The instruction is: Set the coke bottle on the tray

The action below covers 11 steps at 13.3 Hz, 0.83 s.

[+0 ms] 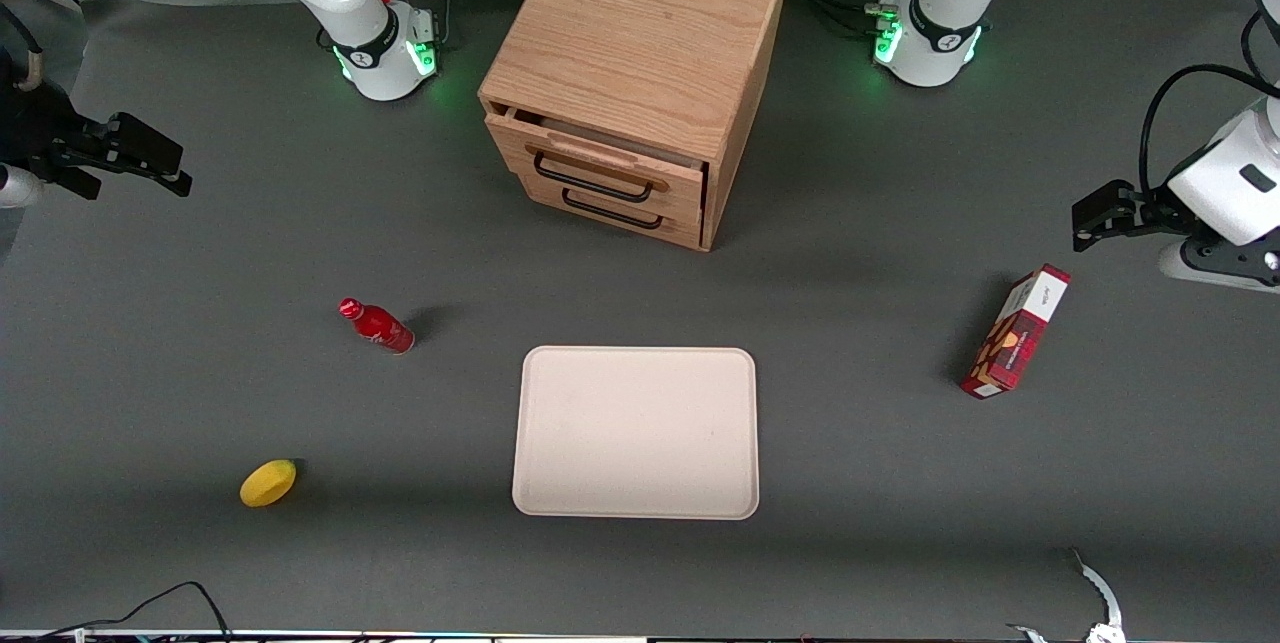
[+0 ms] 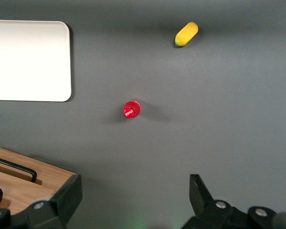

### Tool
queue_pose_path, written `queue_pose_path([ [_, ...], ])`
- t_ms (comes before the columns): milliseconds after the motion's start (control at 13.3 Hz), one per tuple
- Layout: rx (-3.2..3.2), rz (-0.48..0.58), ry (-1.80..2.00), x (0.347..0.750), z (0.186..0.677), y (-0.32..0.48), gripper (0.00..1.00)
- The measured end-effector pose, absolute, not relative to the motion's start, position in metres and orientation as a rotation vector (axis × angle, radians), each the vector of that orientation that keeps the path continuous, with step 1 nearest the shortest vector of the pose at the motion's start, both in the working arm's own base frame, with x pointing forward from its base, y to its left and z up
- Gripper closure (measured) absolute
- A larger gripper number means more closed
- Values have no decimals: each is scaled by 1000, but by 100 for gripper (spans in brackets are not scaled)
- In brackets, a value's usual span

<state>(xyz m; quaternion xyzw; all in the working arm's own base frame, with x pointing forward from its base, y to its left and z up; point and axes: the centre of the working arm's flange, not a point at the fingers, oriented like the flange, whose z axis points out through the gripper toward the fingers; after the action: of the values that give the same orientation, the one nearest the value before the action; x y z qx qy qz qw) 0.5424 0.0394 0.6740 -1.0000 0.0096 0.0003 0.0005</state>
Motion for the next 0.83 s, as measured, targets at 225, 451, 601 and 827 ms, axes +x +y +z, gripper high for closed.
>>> queue_pose_path([
  [225,-3140,1,36,543,674,37,0],
  [451,-3139,-4,36,545,673,37,0],
  [601,-3138,-6,36,549,672,38,0],
  [827,-3138,3,35,552,668,38,0],
])
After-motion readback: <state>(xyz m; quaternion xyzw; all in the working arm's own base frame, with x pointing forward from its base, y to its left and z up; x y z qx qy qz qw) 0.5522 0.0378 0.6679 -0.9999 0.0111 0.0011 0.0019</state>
